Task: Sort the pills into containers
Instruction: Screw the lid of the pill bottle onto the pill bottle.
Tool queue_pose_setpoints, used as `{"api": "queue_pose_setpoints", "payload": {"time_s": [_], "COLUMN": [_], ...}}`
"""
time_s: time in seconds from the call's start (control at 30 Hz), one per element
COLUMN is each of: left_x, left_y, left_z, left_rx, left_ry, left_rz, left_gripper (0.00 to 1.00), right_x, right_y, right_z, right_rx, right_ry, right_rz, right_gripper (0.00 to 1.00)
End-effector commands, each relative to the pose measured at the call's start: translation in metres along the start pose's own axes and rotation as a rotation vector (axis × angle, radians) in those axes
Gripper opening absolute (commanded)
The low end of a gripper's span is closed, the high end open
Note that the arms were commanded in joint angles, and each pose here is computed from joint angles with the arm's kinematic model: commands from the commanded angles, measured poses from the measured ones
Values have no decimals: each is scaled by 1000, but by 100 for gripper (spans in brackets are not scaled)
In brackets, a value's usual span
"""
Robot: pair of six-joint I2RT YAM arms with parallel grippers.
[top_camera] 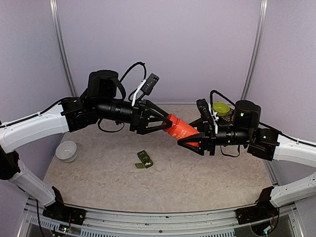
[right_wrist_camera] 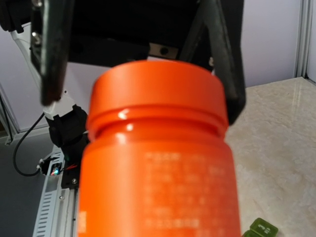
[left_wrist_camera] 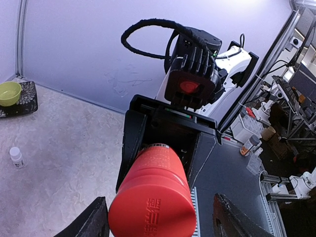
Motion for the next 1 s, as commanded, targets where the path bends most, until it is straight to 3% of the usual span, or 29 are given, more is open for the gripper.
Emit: {"api": "queue_pose_setpoints", "payload": {"time_s": [0.0,0.27,0.73,0.97], "left_x": [-6,-3,-2,-2], "left_y": [1,3,2,-1], "left_z": [-9,-6,-5,-7], "left_rx": [-11,5,0,-82], "left_ry": [27,21,30,-31], "left_rz": [28,9,2,-11], "left_gripper": [70,71,40,37], "right_x": [4,5,3,1], "right_y": [0,1,3,1], "right_z": [-8,-8,-6,-1], "right_rx": [-24,-26,-20,-29], "right_ry": [-12,-11,-9,-54], "right_rz": [-22,-30,-26,4], "right_gripper": [0,0,0,0]}}
Point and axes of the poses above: each gripper's point midway between its finger pads, its own y axis out along the fingers, its own x axis along the line the jaws close on, z = x × y, the point moved 7 cm from there along -y, back along the fingers, and after that the axes turned 4 degrees about y, right-handed, at the moved point
